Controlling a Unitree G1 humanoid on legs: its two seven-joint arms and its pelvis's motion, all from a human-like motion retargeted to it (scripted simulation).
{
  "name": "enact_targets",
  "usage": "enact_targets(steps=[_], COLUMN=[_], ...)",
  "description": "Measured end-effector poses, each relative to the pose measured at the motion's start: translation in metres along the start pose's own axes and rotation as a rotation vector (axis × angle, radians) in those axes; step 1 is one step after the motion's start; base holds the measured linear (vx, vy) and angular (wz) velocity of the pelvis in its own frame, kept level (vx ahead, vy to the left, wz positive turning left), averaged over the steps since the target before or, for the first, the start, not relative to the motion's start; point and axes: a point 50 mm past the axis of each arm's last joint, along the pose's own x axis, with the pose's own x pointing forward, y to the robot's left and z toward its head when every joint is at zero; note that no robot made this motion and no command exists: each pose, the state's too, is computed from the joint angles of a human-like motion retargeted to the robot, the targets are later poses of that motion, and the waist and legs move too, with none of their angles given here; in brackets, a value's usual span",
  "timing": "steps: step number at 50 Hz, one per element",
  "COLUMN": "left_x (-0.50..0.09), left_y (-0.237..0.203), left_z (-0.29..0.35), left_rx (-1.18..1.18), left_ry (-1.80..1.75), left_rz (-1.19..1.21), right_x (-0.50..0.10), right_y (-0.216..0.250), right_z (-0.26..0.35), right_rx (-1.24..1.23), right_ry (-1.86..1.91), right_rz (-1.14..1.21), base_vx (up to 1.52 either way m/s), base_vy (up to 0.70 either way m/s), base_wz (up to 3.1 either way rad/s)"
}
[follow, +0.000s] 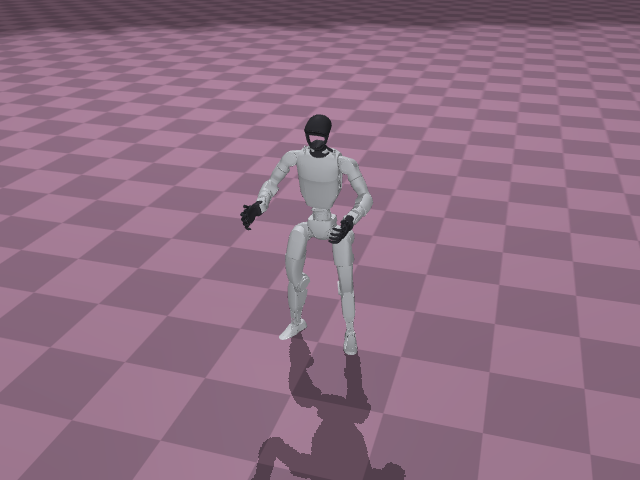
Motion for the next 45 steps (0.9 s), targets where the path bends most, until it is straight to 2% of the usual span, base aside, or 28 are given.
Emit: enact_targets(steps=[7, 16, 24, 30, 36, 45], left_x=[0.040, 0.101, 0.122, 0.117, 0.089, 0.014], left_y=[-0.012, -0.049, -0.083, -0.112, -0.139, -0.147], left_z=[0.026, 0.083, 0.150, 0.189, 0.193, 0.171], left_rx=[0.094, 0.310, 0.427, 0.455, 0.560, 0.967], left_ry=[-0.005, -0.066, -0.201, -0.382, -0.600, -1.029], left_rz=[-0.016, 0.098, 0.185, 0.107, -0.087, -0.296], right_x=[0.047, 0.101, 0.113, 0.103, 0.080, 0.011], right_y=[0.000, 0.047, 0.091, 0.113, 0.121, 0.110], right_z=[0.027, 0.095, 0.164, 0.199, 0.204, 0.191], right_rx=[0.033, -0.141, -0.204, -0.192, -0.226, -0.607], right_ry=[0.036, -0.021, -0.169, -0.351, -0.533, -0.944], right_rz=[-0.025, -0.072, -0.087, -0.017, 0.113, 0.256], base_vx=[-0.06, -0.07, -0.01, 0.04, 0.09, 0.04], base_vy=[0.01, 0.01, 0.00, 0.04, 0.08, 0.04], base_wz=[0.08, 0.08, 0.00, -0.10, -0.11, -0.03])
